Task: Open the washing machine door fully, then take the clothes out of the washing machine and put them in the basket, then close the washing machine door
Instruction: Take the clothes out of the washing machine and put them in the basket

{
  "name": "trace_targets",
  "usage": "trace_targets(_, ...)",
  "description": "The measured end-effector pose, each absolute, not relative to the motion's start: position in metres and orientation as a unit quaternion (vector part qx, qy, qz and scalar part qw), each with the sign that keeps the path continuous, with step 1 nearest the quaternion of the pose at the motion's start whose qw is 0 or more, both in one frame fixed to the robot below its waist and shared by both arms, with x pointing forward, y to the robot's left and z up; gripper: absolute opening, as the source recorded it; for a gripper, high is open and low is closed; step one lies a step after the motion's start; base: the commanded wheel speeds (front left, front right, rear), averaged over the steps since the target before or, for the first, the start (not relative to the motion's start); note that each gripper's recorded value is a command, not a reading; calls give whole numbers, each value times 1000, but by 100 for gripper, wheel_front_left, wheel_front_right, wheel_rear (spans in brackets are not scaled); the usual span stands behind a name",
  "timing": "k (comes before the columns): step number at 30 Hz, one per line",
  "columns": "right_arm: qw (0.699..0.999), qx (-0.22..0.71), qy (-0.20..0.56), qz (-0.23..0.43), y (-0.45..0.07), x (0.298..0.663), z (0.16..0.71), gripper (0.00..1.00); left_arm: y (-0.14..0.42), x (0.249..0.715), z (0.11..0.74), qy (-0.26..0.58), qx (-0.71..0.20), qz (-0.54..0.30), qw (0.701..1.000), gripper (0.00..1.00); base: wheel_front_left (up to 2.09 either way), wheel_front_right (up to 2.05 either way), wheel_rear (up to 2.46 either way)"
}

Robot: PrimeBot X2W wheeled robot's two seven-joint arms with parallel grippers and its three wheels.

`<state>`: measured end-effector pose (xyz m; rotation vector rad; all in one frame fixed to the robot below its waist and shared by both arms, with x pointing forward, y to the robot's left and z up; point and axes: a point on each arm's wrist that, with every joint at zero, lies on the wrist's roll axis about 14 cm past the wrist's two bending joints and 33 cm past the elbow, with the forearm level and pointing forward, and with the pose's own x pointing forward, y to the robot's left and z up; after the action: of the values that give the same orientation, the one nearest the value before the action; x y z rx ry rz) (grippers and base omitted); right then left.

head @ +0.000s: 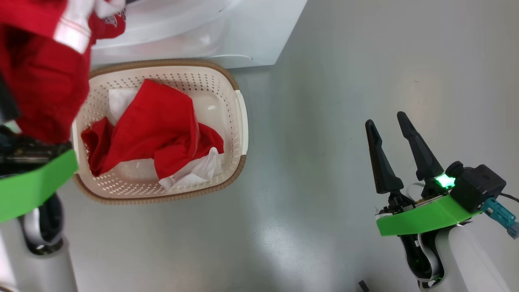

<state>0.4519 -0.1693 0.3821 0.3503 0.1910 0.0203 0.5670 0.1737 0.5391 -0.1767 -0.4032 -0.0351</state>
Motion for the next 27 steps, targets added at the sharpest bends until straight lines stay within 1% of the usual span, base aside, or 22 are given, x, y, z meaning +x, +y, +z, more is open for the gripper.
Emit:
trace_targets(6,980,172,103,6,-171,450,376,100,161,571,485,-123,-96,-28,987,0,0,0,0)
trace_targets(12,978,174,113,1,-174,450,367,100,146,567,417,-25,-93,-40,995,0,0,0,0)
trace_targets(14,978,173,120,0,-174,449,361,100,137,563,386,18,-93,-51,994,0,0,0,0)
trace_targets(20,977,175,125,-1,-175,454,353,100,123,553,326,102,-76,-78,989,0,0,0,0)
trace_targets(27,975,176,138,-11,-180,455,340,100,112,548,270,175,-57,-104,977,0,0,0,0)
